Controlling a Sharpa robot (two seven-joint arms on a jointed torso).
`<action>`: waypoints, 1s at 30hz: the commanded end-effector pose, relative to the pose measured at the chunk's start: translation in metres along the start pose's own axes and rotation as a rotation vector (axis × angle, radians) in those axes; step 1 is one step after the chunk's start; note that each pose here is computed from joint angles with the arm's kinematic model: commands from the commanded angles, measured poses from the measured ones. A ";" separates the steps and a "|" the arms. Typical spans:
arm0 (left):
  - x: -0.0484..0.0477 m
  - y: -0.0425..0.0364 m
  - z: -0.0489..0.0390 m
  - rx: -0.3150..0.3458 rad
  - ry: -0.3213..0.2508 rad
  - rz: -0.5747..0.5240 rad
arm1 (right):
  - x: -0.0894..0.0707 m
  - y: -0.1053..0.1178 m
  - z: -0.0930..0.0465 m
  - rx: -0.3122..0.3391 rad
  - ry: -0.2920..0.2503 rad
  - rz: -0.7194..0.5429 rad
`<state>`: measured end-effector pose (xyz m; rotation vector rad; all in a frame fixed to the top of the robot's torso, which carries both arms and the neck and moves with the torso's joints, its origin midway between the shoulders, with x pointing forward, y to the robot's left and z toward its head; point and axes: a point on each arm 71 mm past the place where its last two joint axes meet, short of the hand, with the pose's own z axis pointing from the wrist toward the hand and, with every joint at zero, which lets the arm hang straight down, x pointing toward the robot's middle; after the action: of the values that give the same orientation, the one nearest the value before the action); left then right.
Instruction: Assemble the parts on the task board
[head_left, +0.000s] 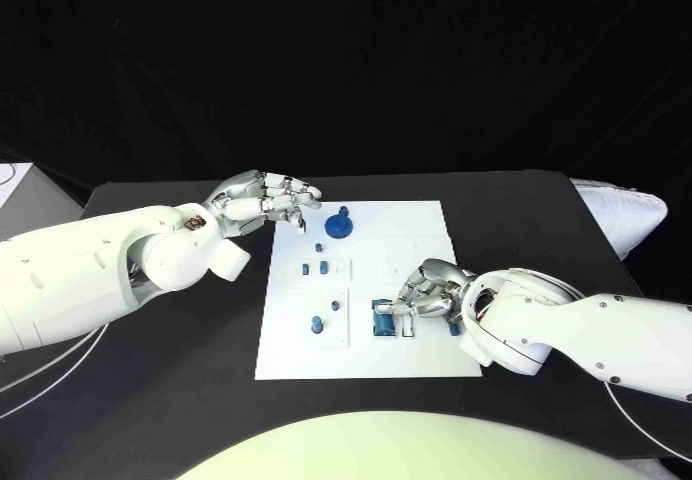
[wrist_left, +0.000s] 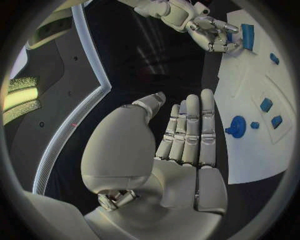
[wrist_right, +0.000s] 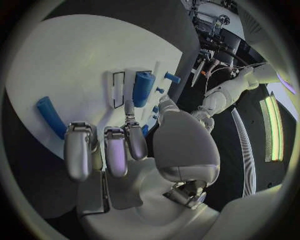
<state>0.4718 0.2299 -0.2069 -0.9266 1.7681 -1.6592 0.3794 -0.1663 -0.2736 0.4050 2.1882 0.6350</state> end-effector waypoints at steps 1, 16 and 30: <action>0.0024 -0.0005 0.0003 0.007 0.022 -0.006 | -0.001 0.002 -0.001 -0.027 -0.018 -0.017; 0.0021 -0.0006 0.0000 0.008 0.022 -0.005 | -0.002 0.000 -0.010 -0.104 -0.005 -0.020; 0.0023 -0.0005 0.0001 0.008 0.024 -0.005 | 0.005 -0.005 -0.016 -0.146 0.016 -0.100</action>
<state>0.4718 0.2305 -0.2070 -0.9272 1.7682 -1.6579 0.3649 -0.1756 -0.2707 0.2915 2.1500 0.7278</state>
